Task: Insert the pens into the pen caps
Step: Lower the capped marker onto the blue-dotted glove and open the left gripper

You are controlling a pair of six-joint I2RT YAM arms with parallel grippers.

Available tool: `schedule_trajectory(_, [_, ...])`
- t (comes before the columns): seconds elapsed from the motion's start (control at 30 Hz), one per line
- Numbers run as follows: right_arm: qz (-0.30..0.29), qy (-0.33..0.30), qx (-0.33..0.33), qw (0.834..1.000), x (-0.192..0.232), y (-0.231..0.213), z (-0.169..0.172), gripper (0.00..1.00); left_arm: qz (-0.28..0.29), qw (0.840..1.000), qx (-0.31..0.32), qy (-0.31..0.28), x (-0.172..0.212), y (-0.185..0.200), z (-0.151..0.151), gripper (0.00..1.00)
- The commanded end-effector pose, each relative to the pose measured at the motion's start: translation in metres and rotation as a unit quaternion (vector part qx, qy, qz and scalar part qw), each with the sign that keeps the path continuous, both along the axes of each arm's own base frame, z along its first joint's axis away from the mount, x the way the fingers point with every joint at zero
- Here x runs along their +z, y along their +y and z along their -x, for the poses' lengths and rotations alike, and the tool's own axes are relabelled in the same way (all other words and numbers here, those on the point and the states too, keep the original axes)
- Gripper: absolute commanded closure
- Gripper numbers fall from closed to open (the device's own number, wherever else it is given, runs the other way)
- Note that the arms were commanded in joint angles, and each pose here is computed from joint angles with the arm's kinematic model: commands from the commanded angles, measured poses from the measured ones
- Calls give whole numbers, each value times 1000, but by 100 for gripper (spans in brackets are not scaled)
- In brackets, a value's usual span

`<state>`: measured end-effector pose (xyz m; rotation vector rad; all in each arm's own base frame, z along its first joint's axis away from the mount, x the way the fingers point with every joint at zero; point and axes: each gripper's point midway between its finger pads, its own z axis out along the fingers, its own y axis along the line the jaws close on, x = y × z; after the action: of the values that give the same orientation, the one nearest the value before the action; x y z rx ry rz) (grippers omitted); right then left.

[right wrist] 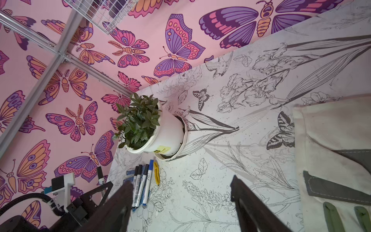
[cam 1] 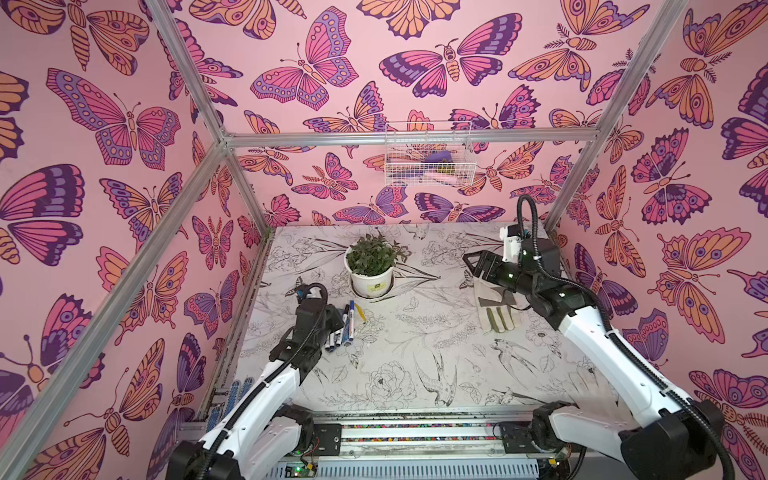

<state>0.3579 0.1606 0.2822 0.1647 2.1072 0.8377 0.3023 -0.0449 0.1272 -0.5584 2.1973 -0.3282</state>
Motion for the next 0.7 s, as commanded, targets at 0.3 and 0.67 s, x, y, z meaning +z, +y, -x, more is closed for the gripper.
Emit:
schedule_trajectory(0.3, [-6, -10, 7, 1000, 9, 2, 0, 22, -60, 972, -34, 224, -53, 31, 23, 100])
schedule_trajectory(0.67, [6, -17, 0, 1000, 13, -3, 3, 22, -85, 953, -16, 290, -79, 44, 18, 86])
